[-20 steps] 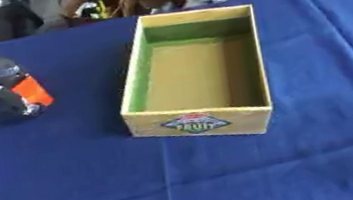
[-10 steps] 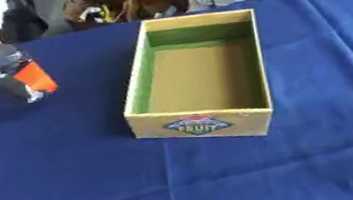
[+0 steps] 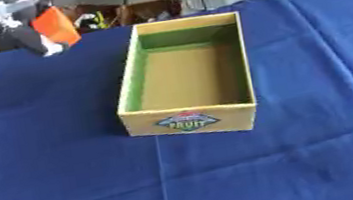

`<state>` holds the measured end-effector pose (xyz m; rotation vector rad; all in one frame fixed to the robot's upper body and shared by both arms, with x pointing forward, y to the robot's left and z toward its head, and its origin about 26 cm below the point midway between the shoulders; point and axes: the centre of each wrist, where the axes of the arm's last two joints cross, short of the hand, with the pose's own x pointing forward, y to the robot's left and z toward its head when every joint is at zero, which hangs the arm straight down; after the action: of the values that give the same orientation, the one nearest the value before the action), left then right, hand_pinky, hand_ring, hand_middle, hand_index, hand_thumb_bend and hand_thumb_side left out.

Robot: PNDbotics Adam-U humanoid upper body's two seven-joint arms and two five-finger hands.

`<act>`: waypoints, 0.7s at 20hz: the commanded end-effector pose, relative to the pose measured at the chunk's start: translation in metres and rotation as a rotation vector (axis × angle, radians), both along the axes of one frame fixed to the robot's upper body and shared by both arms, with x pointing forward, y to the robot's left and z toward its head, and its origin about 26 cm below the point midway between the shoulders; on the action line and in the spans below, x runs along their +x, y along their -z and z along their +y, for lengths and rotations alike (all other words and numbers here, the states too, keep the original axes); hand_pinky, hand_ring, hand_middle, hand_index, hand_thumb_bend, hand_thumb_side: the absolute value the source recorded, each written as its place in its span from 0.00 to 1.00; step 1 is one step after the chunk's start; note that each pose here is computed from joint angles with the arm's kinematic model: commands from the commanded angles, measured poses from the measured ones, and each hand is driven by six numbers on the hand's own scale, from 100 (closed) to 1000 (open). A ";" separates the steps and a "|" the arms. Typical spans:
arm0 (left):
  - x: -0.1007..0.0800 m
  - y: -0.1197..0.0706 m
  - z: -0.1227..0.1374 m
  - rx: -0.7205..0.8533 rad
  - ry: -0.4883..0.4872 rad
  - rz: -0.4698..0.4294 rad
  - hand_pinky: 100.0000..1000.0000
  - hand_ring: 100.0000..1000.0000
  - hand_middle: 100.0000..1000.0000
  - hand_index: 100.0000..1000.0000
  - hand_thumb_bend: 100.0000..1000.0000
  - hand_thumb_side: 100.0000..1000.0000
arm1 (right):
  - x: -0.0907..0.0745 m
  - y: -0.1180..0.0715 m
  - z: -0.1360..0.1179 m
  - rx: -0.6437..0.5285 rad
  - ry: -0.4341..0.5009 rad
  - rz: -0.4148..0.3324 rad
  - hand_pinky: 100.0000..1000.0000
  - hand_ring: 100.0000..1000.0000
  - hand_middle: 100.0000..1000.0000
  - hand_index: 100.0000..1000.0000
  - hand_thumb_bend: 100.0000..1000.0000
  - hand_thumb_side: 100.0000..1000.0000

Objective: Pick up objects on the table and place them in the box.

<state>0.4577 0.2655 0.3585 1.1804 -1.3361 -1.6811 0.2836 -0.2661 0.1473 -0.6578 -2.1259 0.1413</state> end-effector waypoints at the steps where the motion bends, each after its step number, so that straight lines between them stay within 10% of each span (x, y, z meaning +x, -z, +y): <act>1: -0.015 -0.027 -0.039 0.019 0.129 -0.090 0.00 0.21 0.29 0.52 0.00 0.18 | -0.001 -0.008 -0.003 -0.012 -0.015 -0.030 0.74 0.80 0.77 0.84 0.00 1.00; 14: -0.031 -0.027 -0.138 -0.047 0.356 -0.091 0.00 0.19 0.26 0.51 0.00 0.19 | 0.000 -0.009 -0.002 0.001 -0.029 -0.034 0.74 0.80 0.77 0.84 0.00 1.00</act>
<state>0.4313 0.1332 0.3734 1.0198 -1.6844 -1.8493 0.2839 -0.2675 0.1486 -0.6347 -2.1408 0.1364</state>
